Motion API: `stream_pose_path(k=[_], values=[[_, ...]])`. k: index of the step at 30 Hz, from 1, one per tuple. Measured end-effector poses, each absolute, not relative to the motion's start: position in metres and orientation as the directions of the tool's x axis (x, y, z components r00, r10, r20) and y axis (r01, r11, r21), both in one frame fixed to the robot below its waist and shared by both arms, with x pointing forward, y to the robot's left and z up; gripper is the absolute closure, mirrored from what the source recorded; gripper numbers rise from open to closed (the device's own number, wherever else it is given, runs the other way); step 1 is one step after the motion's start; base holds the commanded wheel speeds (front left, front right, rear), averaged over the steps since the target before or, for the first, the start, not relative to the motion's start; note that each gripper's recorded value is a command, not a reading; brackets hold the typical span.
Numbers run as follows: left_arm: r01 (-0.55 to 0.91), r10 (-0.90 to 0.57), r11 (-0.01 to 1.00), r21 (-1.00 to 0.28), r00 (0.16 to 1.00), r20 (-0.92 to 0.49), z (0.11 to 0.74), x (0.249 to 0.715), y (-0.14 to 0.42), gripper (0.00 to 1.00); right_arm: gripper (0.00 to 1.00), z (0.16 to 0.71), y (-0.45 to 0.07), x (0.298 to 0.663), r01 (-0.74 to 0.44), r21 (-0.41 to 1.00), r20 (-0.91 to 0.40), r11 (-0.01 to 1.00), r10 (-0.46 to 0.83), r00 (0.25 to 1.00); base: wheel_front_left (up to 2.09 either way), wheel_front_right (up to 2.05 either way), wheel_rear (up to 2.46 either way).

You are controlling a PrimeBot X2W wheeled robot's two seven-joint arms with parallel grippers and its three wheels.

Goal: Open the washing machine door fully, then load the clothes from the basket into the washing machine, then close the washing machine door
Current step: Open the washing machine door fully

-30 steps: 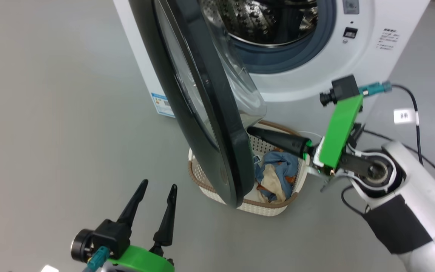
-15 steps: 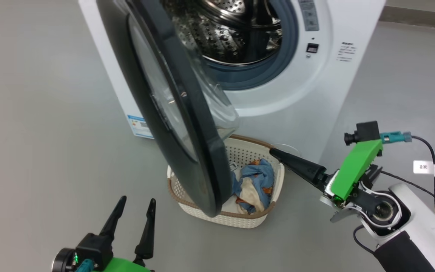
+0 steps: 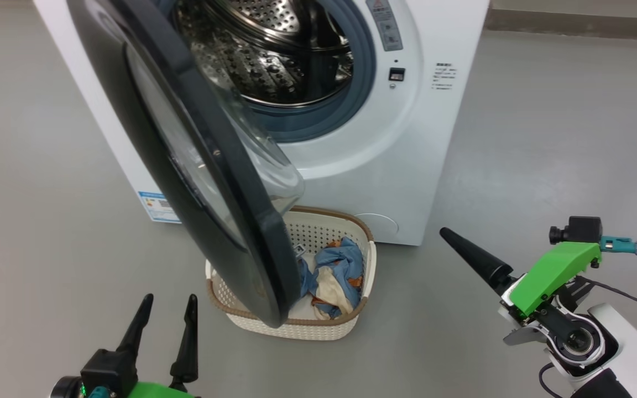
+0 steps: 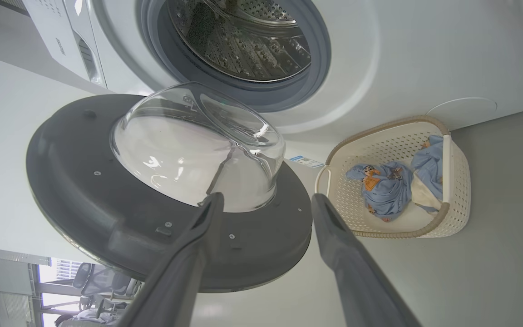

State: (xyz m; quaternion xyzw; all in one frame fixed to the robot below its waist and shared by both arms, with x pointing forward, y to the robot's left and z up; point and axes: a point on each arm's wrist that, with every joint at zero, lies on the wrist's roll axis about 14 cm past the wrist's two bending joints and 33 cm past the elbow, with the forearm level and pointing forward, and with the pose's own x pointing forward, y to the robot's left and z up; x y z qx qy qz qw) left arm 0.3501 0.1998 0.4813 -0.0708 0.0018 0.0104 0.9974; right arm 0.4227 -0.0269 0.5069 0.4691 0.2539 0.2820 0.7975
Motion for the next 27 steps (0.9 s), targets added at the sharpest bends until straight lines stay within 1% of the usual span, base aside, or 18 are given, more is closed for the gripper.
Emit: stream_pose_path(k=[5,9,13,16,20,27], values=[[-0.006,0.005,0.991,-0.135,1.0,-0.007,0.481,0.356,0.196,0.0,0.0,0.505,-0.055,0.429,-0.185,0.883,-0.135,0.432,0.61,0.781,0.0,0.0,0.0],[0.003,-0.004,0.991,-0.137,1.0,-0.006,0.481,0.358,0.193,0.0,0.0,0.49,-0.078,0.427,-0.127,0.88,-0.157,0.458,0.532,0.832,0.0,0.0,0.0],[0.001,-0.002,0.99,-0.138,1.0,-0.007,0.48,0.358,0.194,0.0,0.0,0.483,-0.101,0.429,-0.121,0.836,-0.163,0.535,0.454,0.876,0.0,0.0,0.0],[-0.002,0.0,0.99,-0.139,1.0,-0.016,0.477,0.356,0.194,0.0,0.0,0.482,-0.107,0.43,-0.117,0.827,-0.156,0.551,0.424,0.892,0.0,0.0,0.0],[-0.002,-0.001,0.991,-0.135,1.0,-0.019,0.476,0.356,0.194,0.0,0.0,0.47,-0.115,0.424,-0.117,0.778,-0.169,0.617,0.385,0.908,0.0,0.0,0.0],[-0.002,-0.001,0.992,-0.125,1.0,-0.019,0.476,0.356,0.195,0.0,0.0,0.459,-0.125,0.421,-0.105,0.738,-0.166,0.667,0.33,0.929,0.0,0.0,0.0]])
